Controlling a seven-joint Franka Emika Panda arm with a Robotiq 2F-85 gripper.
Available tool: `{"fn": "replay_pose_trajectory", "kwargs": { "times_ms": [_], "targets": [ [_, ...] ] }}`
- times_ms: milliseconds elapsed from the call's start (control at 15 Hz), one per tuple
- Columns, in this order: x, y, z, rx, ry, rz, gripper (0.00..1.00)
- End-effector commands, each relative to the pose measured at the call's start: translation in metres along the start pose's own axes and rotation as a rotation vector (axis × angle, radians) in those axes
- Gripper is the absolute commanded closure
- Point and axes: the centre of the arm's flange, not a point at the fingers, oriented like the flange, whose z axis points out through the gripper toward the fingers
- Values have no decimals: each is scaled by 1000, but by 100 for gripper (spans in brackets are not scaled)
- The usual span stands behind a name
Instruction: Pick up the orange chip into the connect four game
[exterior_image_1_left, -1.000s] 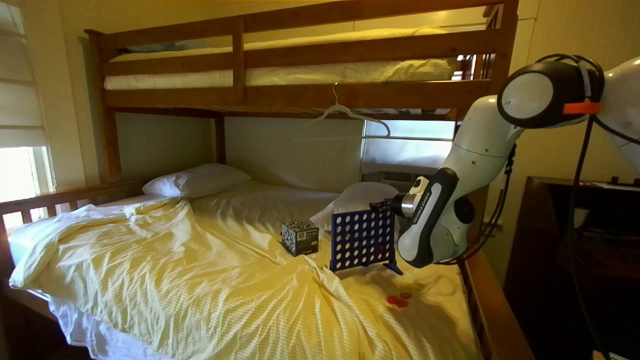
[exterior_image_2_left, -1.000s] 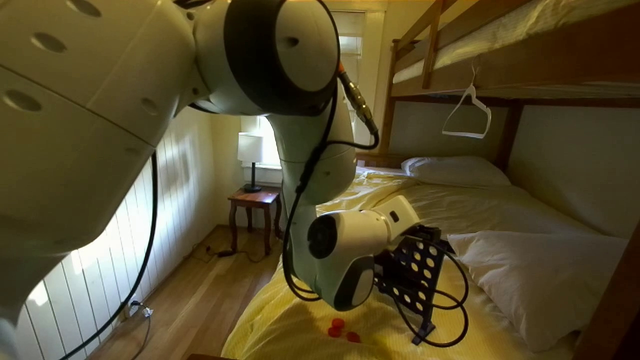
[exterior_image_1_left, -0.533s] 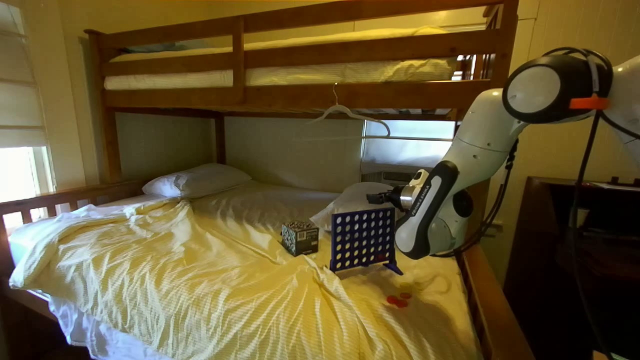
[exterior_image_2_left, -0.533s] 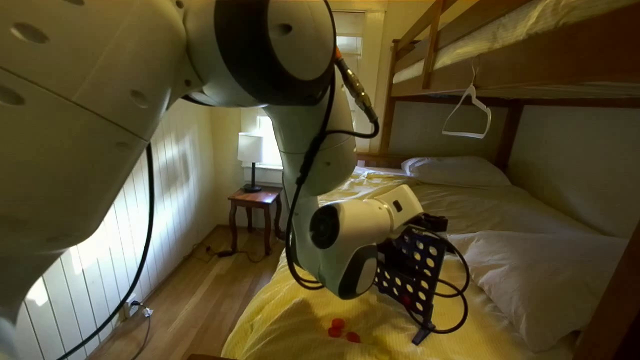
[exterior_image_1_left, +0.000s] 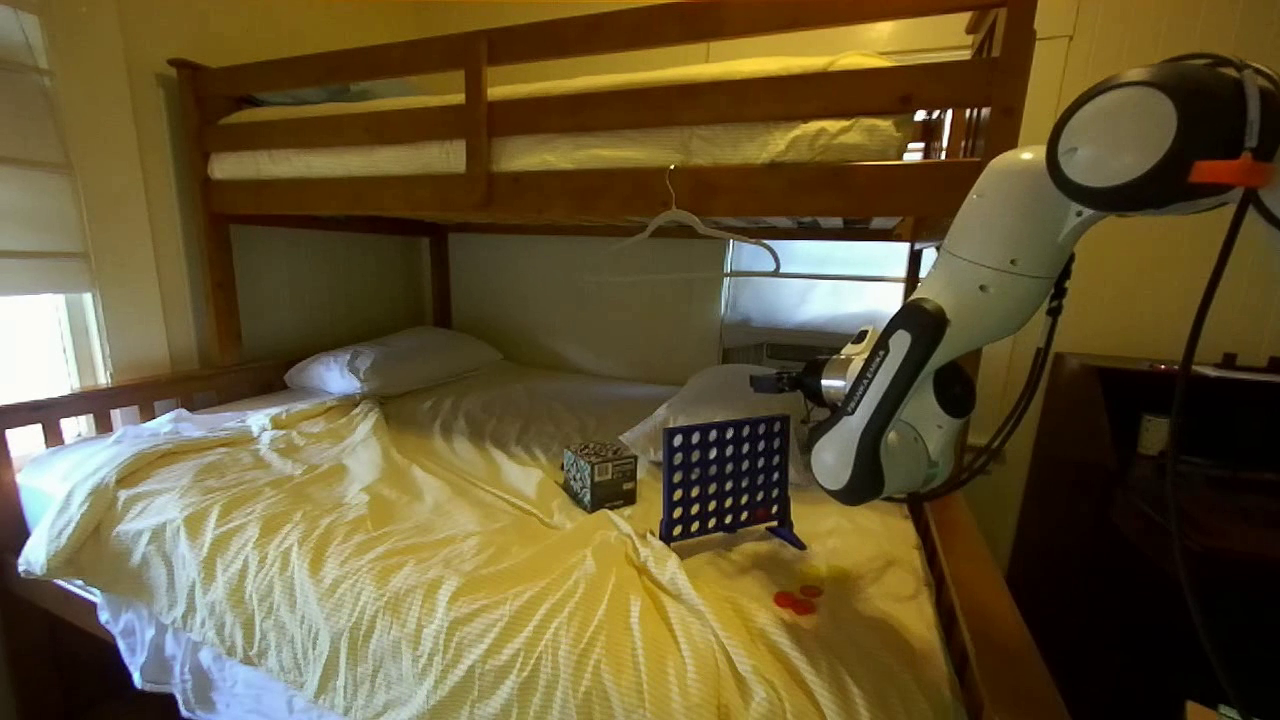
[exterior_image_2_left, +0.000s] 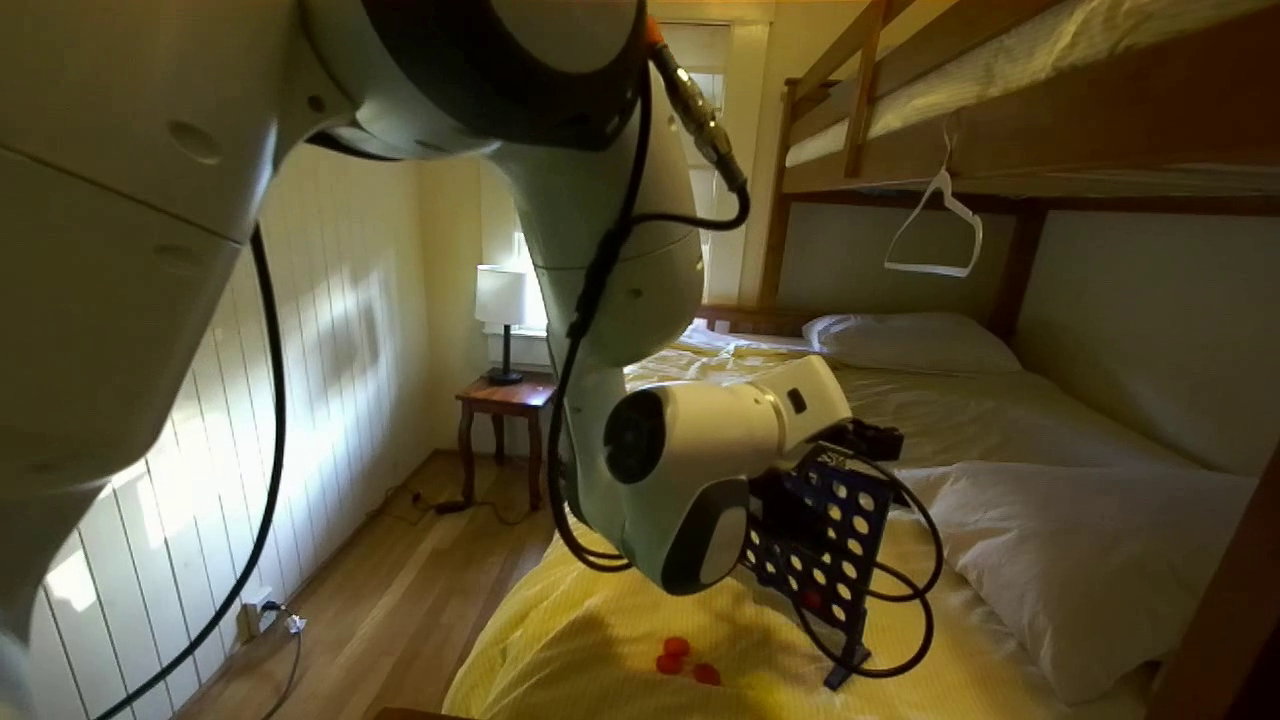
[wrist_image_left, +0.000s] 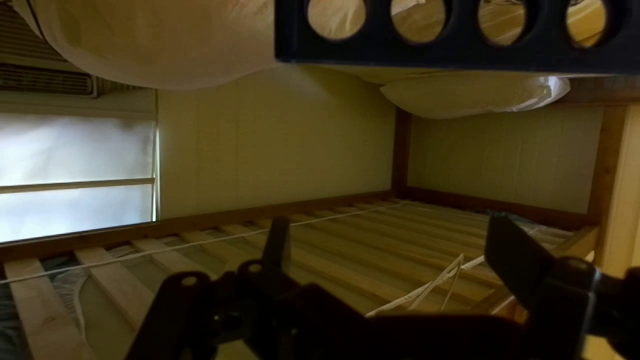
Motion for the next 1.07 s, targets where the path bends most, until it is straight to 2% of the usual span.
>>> {"fn": "replay_pose_trajectory", "kwargs": {
  "times_ms": [0,400,1000],
  "targets": [
    [12,12,-35,-41,-67,25,0],
    [19,25,-57,-33,-227,22,0],
    [18,33,-61,-17,-450,-22,0]
  ]
}}
